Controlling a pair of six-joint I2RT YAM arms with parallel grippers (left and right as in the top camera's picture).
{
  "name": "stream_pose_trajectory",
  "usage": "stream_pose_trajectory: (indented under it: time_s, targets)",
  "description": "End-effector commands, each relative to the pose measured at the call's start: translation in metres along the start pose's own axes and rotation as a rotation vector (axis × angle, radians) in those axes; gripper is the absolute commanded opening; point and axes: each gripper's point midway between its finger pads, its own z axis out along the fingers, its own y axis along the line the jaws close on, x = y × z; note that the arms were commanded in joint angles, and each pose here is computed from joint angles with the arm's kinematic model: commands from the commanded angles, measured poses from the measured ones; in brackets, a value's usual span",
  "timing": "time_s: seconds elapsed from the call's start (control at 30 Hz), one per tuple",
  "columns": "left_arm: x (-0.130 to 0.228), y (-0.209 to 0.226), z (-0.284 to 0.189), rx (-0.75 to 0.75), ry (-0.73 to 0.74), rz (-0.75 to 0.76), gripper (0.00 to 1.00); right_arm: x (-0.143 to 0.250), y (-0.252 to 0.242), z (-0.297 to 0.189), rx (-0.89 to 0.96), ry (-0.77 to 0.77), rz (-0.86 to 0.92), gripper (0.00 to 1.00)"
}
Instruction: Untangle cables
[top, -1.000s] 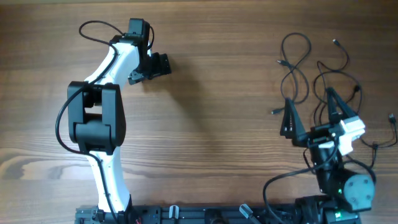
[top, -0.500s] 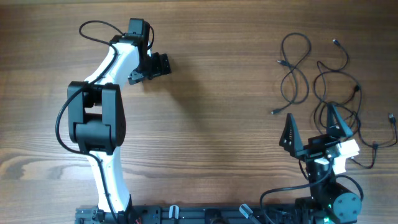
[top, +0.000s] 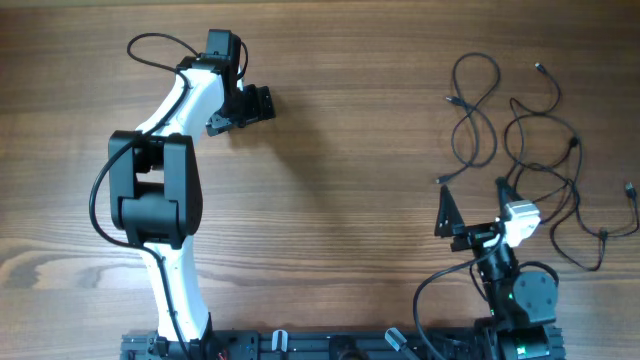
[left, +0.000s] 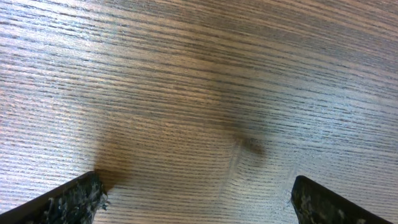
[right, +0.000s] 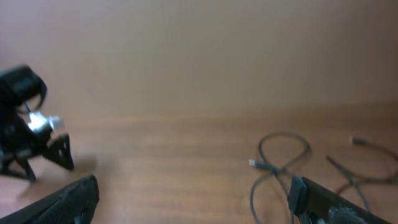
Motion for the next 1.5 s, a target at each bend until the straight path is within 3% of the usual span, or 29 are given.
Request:
stream_pose_trajectory:
  time_s: [0.0,1.27,1.47]
  targets:
    - [0.017,0.013,0.021,-0.033,0.066,-0.008,1.0,-0.001,-0.001,-0.001,0.008,-0.006,-0.007,1.0]
    - [0.019,0.012,0.024,-0.034,0.072,-0.006,1.0,-0.001,-0.001,-0.001,0.008,-0.005,-0.007,1.0]
    - [0.004,0.005,-0.008,-0.007,-0.002,-0.001,1.0,-0.001,-0.001,-0.001,0.008,-0.005,-0.007,1.0]
